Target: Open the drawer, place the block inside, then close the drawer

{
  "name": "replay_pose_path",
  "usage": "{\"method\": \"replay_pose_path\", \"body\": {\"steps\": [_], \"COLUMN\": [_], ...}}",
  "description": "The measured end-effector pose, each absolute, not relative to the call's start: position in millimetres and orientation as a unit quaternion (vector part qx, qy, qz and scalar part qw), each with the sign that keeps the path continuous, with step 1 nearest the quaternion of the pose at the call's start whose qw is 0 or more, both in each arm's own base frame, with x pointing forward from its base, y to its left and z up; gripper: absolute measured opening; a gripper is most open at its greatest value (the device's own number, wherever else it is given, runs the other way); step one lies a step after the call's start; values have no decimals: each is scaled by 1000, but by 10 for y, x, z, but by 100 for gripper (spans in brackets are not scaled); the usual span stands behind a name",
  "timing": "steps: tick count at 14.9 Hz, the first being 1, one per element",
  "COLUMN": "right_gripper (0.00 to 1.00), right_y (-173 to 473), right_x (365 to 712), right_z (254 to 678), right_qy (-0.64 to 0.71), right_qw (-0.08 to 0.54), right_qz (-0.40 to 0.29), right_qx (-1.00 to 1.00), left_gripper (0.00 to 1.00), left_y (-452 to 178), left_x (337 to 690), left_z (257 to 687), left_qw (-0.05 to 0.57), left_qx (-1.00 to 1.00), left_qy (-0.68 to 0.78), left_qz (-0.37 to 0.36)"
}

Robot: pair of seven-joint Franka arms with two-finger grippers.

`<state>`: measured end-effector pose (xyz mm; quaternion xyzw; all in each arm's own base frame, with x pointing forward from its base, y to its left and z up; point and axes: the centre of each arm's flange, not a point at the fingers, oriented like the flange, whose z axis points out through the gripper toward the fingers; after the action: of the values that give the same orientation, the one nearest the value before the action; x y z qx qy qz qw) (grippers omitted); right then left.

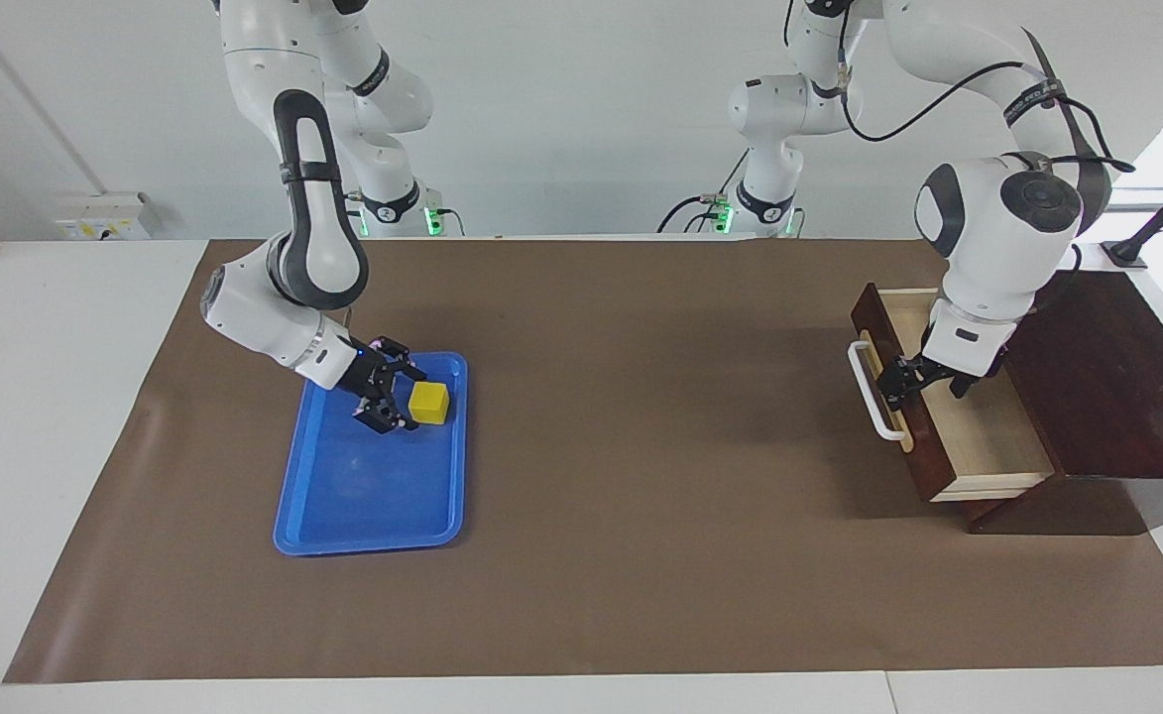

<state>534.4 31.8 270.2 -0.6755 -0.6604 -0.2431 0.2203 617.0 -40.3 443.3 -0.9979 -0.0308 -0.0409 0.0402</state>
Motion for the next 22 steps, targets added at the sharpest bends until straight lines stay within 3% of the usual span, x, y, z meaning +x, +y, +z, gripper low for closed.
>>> {"method": "replay_pose_path", "body": {"steps": [1,2,4,6,14,19,22], "right_gripper": [97,82,76,55,55,55,55], "right_y": [325,328,327,334,746,1686,2321], "right_x": [5345,5346,5347,5350,5579,5635,5570], "right_z": [2703,2704,2705,2710,3195,3897,4216], "right_qy": [-658,-657,-657,-658,-649,-632,-615], "right_qw": [221,222,222,222,227,252,273], "right_qz": [-245,-246,-246,-247,-261,-258,-250], "right_qx": [-676,-677,-677,-677,-678,-686,-697], "left_gripper": [100,100,100,100,100,100,100], "left_y": [-436,-490,-607,-700,-776,-851,-1209], "left_x": [6166,6165,6155,6146,6135,6161,6111], "left_z": [4417,4421,4429,4429,4478,5278,5367], "left_qw": [26,5,-3,-5,-10,-20,-39], "left_qx": [-998,-998,-998,-998,-998,-991,-960], "left_qy": [-37,-44,-41,-38,-43,-123,-275], "left_qz": [-40,-41,-42,-42,-40,-45,-41]}}
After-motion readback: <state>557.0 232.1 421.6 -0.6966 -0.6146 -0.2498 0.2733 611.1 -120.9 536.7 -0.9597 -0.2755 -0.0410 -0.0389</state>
